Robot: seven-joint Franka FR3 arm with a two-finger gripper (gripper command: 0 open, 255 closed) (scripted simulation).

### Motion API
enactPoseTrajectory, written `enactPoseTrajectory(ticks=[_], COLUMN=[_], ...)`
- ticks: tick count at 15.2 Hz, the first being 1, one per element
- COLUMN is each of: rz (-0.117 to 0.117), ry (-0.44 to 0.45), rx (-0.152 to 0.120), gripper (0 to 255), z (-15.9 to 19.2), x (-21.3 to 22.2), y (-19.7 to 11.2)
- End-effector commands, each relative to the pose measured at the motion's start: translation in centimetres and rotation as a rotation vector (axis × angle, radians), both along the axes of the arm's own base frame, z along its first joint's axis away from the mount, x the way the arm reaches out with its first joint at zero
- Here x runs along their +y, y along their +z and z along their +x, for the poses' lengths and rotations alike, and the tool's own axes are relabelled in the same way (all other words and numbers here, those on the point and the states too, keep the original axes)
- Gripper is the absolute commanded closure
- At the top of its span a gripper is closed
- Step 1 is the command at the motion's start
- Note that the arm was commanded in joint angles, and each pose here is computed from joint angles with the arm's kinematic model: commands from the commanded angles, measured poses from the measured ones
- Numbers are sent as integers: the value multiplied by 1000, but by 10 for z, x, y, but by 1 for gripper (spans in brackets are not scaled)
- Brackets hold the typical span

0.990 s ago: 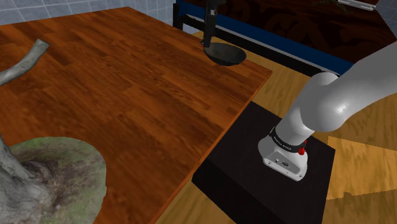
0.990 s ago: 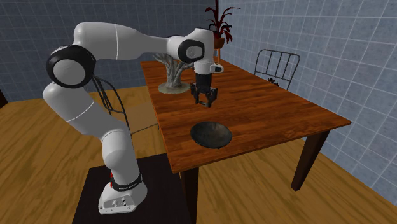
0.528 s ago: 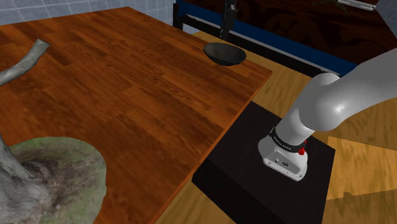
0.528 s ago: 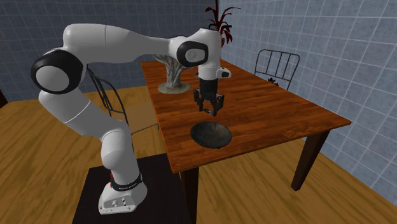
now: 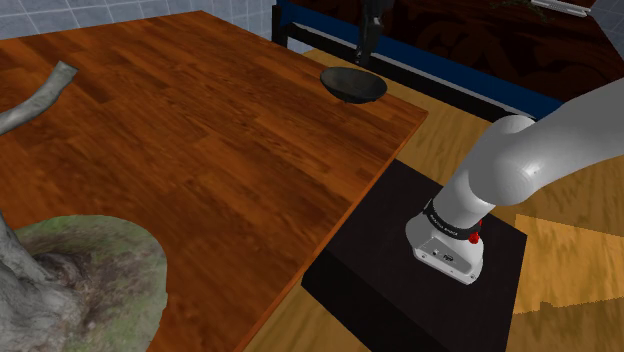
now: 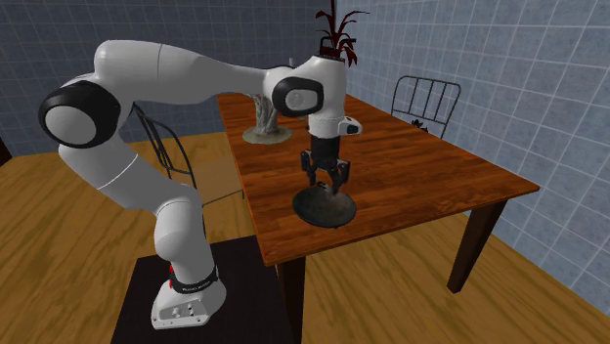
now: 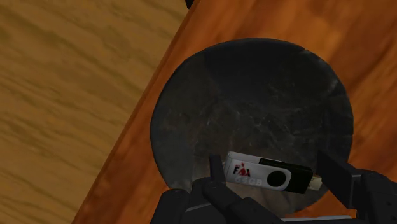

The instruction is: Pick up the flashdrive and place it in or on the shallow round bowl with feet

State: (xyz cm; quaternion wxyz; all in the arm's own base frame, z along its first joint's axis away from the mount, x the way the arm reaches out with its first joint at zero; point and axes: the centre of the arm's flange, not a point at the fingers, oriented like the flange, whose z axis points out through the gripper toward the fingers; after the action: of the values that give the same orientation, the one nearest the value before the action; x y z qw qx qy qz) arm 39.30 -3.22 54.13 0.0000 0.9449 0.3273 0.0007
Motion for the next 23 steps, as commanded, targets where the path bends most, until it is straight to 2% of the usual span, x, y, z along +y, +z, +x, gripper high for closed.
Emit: enactPoseTrajectory(ticks=[1, 9, 16, 17, 22, 23], rz=[0, 0, 0, 0, 0, 0], ry=[0, 0, 0, 0, 0, 0], rx=[0, 0, 0, 0, 0, 0], gripper=[255, 255, 255, 0, 0, 0], z=[0, 0, 0, 0, 0, 0], x=[-1, -1, 0, 0, 0, -1], y=[-12, -52, -52, -52, -52, -39])
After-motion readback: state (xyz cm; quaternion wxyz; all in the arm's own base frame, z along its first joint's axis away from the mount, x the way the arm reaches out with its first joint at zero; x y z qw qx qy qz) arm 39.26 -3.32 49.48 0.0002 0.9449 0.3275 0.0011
